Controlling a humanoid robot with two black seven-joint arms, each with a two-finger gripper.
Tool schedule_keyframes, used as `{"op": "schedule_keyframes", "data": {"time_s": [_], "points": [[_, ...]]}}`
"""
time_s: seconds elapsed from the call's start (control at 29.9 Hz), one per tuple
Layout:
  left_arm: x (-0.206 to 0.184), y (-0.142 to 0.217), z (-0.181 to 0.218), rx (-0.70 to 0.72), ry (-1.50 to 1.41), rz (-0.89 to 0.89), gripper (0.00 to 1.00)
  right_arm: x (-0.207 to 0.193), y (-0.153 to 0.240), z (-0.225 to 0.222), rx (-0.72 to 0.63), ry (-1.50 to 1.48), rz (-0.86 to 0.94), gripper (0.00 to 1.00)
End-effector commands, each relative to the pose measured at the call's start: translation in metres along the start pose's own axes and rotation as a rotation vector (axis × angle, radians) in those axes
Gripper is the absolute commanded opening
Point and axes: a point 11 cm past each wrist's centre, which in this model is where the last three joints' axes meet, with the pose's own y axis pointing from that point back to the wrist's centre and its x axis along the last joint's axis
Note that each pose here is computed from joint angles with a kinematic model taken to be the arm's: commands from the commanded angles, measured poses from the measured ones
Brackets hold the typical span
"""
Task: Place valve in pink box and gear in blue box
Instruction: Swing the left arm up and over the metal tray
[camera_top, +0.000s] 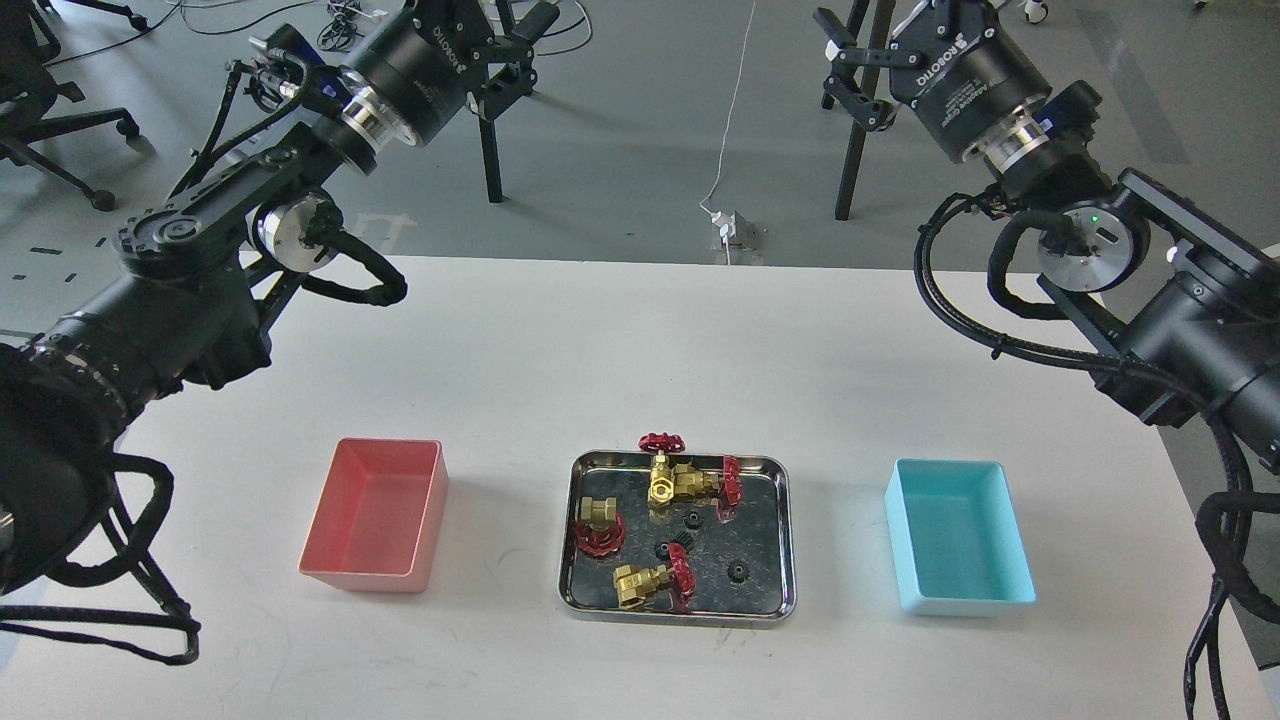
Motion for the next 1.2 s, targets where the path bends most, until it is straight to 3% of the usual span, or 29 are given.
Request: {"op": "schedule_keyframes", "data": {"time_s": [0.0, 0.27, 0.37, 0.57, 0.67, 0.77, 0.94, 1.17], "points": [[0.003, 0.004, -0.004, 0.004, 0.011, 0.012, 1.0, 0.007, 0.007, 0.001, 0.004, -0.006, 0.021, 0.99], [0.029, 0.013, 0.018, -0.126, 0.124, 0.128, 1.0, 0.008, -0.008, -0.038, 0.11, -0.01, 0.033, 0.99], [-0.002, -0.001, 0.007, -0.181, 0.244, 0.088, 1.0, 0.01, -0.008, -0.043, 0.131, -0.034, 0.041, 0.99], [-0.06, -0.024, 0.046, -0.272, 0.258, -0.115, 1.0, 0.018, -0.001, -0.05, 0.141, -0.043, 0.064, 0.99], [-0.082, -0.018, 0.07, -0.2, 0.022, -0.284, 1.0, 0.026, 0.007, -0.063, 0.148, -0.029, 0.081, 0.99], [-0.124, -0.016, 0.066, -0.014, -0.233, -0.522, 1.0, 0.027, 0.007, -0.058, 0.134, -0.072, 0.09, 0.99], [-0.16, 0.005, 0.043, 0.281, -0.666, -0.776, 0.99, 0.027, 0.008, -0.044, 0.12, -0.103, 0.095, 0.99], [-0.167, 0.05, -0.014, 0.457, -1.345, -1.113, 0.97, 0.015, -0.002, -0.02, 0.109, -0.159, 0.096, 0.99]]}}
